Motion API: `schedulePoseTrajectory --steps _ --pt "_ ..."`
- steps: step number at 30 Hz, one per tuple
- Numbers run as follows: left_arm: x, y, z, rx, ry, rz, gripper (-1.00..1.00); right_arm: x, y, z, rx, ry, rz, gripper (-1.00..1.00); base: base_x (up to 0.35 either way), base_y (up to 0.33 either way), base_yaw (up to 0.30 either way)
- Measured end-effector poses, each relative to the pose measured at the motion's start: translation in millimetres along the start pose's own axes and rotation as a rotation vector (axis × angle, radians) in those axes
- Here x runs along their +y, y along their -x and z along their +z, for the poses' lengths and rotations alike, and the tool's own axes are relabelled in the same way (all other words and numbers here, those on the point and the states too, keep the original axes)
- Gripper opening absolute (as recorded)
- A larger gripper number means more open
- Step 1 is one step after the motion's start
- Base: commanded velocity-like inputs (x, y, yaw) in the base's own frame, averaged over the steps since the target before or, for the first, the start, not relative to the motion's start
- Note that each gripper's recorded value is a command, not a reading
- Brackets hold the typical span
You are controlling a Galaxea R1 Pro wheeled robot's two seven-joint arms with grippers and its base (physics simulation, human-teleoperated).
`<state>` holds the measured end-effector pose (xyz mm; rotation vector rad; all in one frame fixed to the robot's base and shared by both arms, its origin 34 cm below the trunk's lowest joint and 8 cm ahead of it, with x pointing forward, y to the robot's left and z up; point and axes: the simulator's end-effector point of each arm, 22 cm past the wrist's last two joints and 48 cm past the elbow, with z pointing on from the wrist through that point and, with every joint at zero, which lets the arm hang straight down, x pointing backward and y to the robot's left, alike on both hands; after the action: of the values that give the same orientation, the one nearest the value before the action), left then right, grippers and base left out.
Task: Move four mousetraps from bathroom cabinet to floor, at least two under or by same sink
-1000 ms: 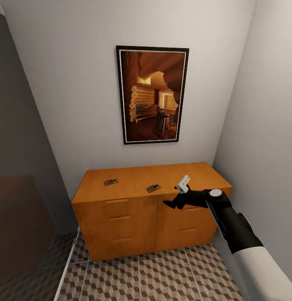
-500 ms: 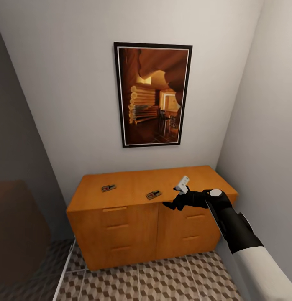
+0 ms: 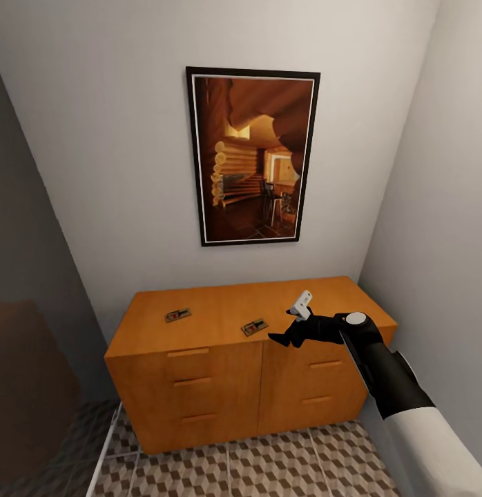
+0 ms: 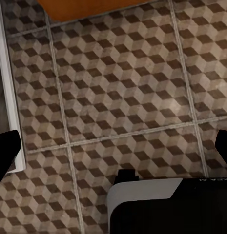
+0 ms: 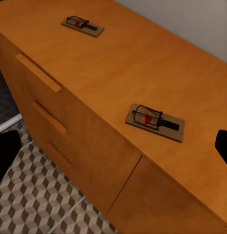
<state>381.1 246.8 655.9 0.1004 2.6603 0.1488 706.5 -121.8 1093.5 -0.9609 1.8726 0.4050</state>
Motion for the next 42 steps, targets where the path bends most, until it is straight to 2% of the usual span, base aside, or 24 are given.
schedulePoseTrajectory --steps 16,24,38,42 --pt "0.9 -44.2 -8.4 0.071 0.003 0.008 1.0 0.7 -0.1 0.2 0.001 0.001 -0.001 1.0 0.031 0.0 0.0" --pt "0.6 -49.7 -9.9 0.079 0.003 0.009 1.0 0.7 -0.2 0.0 0.002 0.001 -0.002 1.0 0.117 0.0 0.0" --pt "0.9 -55.3 -11.1 0.087 0.004 0.01 1.0 0.8 -0.3 -0.2 0.002 0.003 -0.002 1.0 0.254 0.0 0.0" --pt "0.7 -59.8 -12.2 0.093 0.003 0.011 1.0 4.3 -0.8 -0.3 0.003 0.02 -0.002 1.0 0.066 0.0 0.0"
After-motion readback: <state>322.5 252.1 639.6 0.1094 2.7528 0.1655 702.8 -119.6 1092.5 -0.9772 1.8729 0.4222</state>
